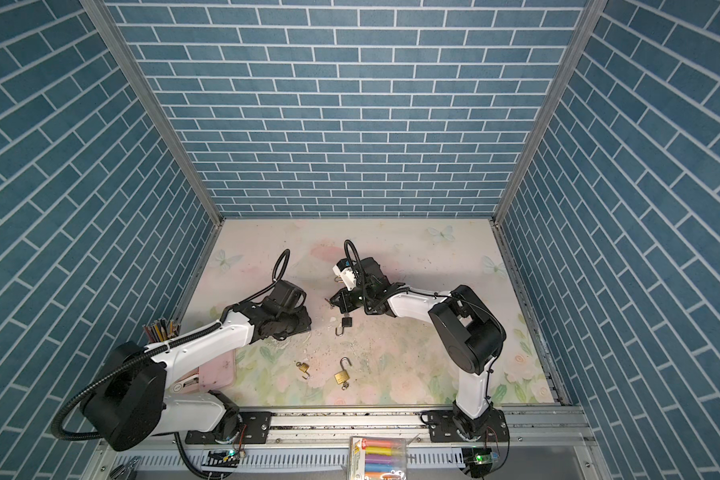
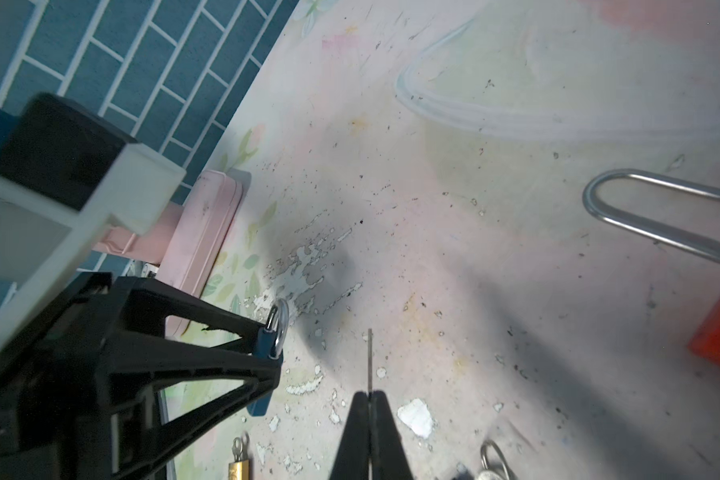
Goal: Lock with the key
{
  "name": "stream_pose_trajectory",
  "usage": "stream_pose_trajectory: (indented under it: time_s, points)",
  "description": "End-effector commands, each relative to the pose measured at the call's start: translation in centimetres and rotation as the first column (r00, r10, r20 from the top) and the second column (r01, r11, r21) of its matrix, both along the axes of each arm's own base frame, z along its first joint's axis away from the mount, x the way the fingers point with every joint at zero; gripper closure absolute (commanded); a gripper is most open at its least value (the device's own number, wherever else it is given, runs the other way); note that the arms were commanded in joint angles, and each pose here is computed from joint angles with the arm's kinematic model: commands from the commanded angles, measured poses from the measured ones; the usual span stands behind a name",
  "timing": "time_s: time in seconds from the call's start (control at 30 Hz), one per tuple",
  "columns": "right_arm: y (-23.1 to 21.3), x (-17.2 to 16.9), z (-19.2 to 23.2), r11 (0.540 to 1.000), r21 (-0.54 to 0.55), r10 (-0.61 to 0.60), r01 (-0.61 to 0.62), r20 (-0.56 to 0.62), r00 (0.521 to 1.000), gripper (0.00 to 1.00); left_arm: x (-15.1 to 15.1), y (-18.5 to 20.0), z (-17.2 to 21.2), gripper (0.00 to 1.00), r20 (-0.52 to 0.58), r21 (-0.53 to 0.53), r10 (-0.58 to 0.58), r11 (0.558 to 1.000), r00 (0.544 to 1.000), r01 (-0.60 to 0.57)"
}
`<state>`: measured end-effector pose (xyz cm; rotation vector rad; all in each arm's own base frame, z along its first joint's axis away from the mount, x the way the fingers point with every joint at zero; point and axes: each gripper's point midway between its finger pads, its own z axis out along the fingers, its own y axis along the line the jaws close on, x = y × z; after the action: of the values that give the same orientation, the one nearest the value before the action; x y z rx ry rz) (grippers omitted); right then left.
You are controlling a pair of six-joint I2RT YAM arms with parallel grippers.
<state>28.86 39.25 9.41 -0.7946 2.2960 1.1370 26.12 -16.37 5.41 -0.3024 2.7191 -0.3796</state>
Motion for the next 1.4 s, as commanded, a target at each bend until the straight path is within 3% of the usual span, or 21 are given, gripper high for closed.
stream_pose_trajectory:
  time_s: [0.0,0.3,0.47,0.57,0.63,0.67,0.73,0.87,1.0,1.13,1.37]
  points:
    - [-0.7,-0.5,-0.1,1.0,-0.018,0.013,-0.013,0.012,1.0,1.0,-0.7,1.6,-1.7,1.0,-0.034,0.115,-0.029,0.993,0.999,0.033]
    - [-0.8,-0.9,-0.9,0.999,-0.025,0.023,-0.023,-0.008,1.0,1.0,-0.7,1.4,-3.5,1.0,-0.083,0.157,-0.071,0.984,0.994,0.083]
    - [-0.6,-1.0,-0.9,0.999,-0.02,0.03,-0.031,-0.012,0.999,1.0,-0.7,2.2,-3.2,0.79,-0.075,0.192,-0.067,0.978,0.995,0.08]
    - [-0.6,-1.2,-1.2,0.999,-0.03,0.045,-0.045,-0.025,0.999,1.0,-0.5,2.1,-2.8,0.71,-0.062,0.195,-0.078,0.977,0.995,0.089]
    - [-0.6,-1.3,-1.3,0.998,-0.035,0.051,-0.052,-0.03,0.998,1.0,-0.2,1.8,-2.3,0.49,-0.045,0.188,-0.095,0.977,0.994,0.102]
    - [-0.6,-1.4,-1.3,0.998,-0.036,0.052,-0.053,-0.033,0.998,1.0,0.0,1.6,-2.0,0.45,-0.035,0.179,-0.11,0.977,0.993,0.115]
    - [-0.7,-1.6,-1.3,0.998,-0.032,0.056,-0.057,-0.042,0.998,1.0,0.3,1.2,-1.3,0.43,-0.015,0.166,-0.126,0.978,0.992,0.127]
    - [-0.5,-2.2,-1.5,0.997,-0.034,0.069,-0.071,-0.07,0.995,1.0,1.1,0.9,1.0,0.31,0.06,0.144,-0.141,0.981,0.988,0.132]
    - [0.0,-3.4,-2.0,0.992,-0.035,0.117,-0.122,-0.106,0.987,1.0,3.0,2.5,5.5,0.3,0.226,0.127,-0.083,0.99,0.97,0.055]
    - [1.2,-5.3,-2.4,0.975,-0.005,0.218,-0.221,-0.132,0.967,1.0,5.0,5.8,9.8,0.3,0.414,0.095,0.029,0.993,0.91,-0.075]
    - [3.3,-6.1,-4.3,0.951,-0.059,0.29,-0.302,-0.156,0.944,1.0,5.8,10.0,12.8,0.3,0.516,0.012,0.182,0.976,0.837,-0.219]
